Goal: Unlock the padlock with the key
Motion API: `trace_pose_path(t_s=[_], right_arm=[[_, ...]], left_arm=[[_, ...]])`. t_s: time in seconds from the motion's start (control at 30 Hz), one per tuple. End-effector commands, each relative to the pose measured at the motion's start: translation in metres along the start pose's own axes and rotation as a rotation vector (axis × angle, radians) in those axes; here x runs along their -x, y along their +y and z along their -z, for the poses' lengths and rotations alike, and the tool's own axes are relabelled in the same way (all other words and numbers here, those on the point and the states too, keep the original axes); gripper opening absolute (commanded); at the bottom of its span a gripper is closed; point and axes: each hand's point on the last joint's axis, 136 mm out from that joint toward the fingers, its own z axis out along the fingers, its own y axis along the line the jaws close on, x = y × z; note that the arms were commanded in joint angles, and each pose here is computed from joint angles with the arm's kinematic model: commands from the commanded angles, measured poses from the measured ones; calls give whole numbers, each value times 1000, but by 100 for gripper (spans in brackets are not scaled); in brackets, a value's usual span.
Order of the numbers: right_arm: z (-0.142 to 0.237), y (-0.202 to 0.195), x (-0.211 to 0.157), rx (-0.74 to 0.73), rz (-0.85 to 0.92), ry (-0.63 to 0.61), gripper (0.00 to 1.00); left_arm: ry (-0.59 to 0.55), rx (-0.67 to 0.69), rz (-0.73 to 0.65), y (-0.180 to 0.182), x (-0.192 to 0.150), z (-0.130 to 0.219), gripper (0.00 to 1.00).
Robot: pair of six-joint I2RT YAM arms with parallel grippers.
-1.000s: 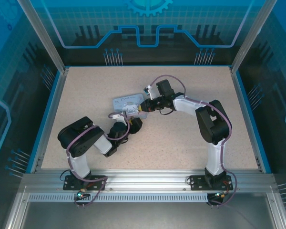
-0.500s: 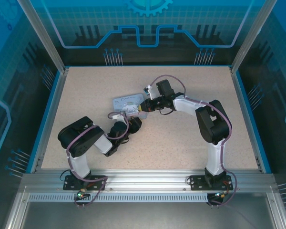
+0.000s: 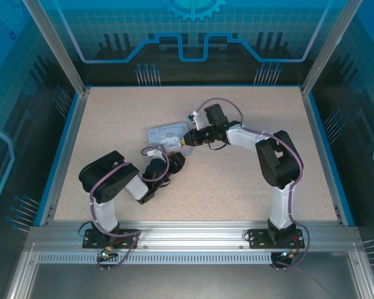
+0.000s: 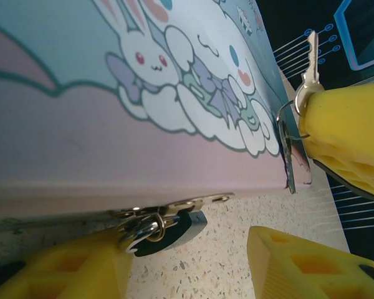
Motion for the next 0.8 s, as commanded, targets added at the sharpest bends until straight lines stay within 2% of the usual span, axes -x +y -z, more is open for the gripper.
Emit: trace_pose_path(t_s=[0.0,0.47,0.77], right_arm=[[-6,-13,-15,-13,-47,41,1],[-6,-12,-14,-9,-46,39,0],[-6,-11,-14,-11,-45,39,0]], left_arm=[[-44,-59,33,-17,7,0,51],[-90,-53,52,-16,13,8,28],[-54,1,72,-1,1,-1,35]])
